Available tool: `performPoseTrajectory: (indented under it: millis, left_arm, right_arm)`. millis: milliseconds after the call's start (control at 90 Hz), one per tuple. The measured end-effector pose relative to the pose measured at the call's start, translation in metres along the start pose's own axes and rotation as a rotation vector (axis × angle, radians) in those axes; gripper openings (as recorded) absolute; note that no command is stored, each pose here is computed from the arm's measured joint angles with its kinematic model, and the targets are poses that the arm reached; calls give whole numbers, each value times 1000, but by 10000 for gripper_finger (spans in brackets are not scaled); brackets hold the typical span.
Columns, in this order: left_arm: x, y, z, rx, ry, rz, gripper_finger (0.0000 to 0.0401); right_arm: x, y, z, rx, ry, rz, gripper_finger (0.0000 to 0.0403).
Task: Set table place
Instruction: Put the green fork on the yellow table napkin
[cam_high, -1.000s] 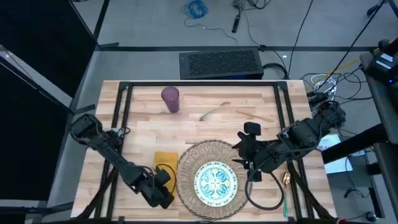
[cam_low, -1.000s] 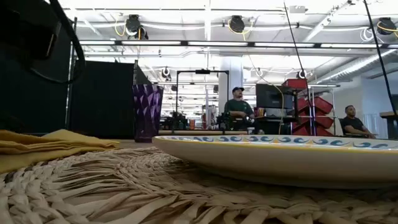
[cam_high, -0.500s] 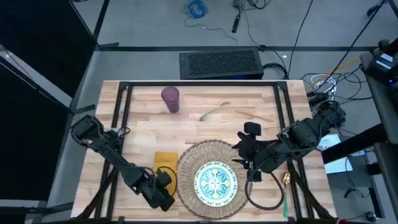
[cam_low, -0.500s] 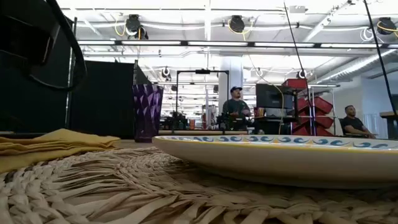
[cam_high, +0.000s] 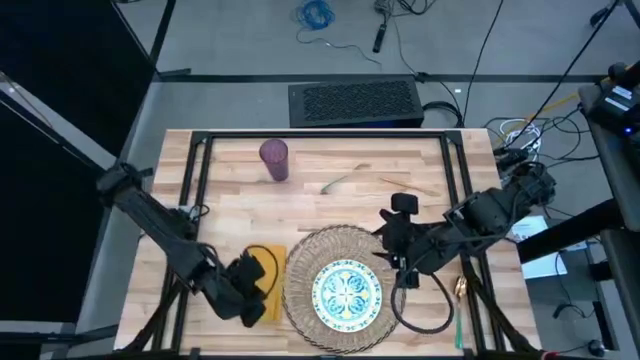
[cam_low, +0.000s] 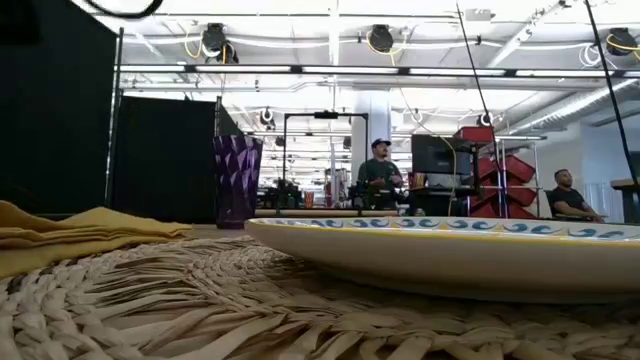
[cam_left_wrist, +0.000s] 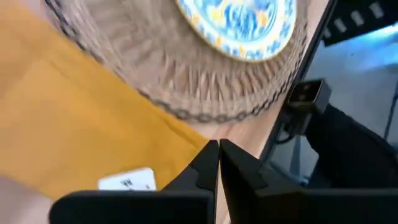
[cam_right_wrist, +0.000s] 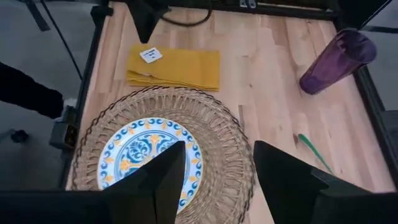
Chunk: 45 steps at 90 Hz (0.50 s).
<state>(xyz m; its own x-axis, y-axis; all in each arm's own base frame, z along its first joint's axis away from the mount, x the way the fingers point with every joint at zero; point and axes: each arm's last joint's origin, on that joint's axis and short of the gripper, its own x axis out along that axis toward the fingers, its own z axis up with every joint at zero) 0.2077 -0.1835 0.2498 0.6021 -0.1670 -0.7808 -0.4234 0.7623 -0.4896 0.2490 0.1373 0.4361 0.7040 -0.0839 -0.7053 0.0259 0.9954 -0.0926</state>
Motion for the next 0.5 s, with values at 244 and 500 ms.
performPoseTrajectory:
  millis: [244, 500]
  left_arm:
    - [-6, 8, -1, 182, -96, 104, 0]
    - [-10, 42, -25, 159, -460, 265, 0]
  right_arm:
    - [15, 3, -38, -45, 227, -147, 178]
    - [25, 4, -129, 244, 72, -295, 178]
